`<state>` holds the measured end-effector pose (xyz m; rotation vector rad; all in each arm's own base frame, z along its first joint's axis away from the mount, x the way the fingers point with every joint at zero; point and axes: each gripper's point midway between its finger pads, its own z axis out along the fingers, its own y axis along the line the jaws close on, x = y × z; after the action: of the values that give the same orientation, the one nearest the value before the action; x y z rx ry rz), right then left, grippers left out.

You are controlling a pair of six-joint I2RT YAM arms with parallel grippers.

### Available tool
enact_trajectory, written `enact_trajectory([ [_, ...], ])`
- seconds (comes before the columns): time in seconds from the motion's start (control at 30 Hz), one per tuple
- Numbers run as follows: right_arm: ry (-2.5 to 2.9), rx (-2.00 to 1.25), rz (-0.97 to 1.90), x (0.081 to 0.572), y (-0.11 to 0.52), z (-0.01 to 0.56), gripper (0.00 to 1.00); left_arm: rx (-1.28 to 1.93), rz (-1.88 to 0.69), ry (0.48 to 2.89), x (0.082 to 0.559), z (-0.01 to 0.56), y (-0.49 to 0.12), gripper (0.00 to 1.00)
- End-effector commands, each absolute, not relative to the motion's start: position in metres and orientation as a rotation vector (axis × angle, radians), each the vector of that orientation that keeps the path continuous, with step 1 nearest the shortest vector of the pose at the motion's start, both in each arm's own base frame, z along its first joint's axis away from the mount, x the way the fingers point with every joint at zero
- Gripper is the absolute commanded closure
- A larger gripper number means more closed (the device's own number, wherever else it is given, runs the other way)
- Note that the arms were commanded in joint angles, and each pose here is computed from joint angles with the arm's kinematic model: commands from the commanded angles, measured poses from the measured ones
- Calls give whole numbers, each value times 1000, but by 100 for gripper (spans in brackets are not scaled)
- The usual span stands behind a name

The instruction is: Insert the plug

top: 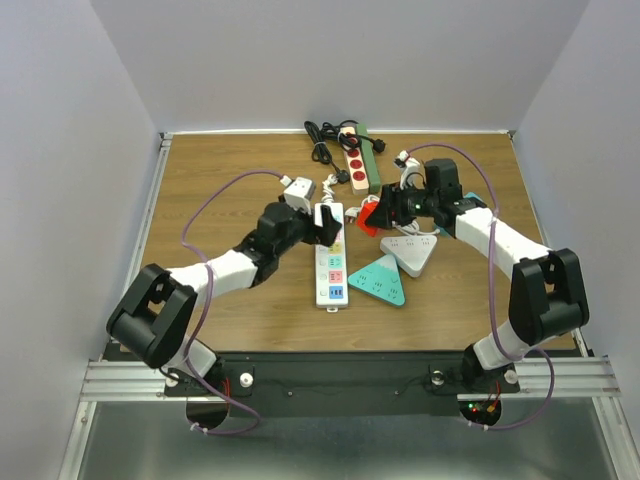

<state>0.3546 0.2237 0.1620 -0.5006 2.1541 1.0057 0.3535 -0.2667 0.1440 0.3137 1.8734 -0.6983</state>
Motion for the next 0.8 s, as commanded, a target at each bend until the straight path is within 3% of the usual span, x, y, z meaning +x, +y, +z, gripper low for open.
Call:
enact_trajectory([
  [0.0,2143,-440,886,368,211,166,100,228,-617,2006,321,119,-276,2],
  [0.33,2097,-355,854,364,203,194,100,66,-322,2179,268,88,-275,2],
  [0.77,2053,-324,855,342,196,210,100,150,-237,2305,212,51,-301,1],
])
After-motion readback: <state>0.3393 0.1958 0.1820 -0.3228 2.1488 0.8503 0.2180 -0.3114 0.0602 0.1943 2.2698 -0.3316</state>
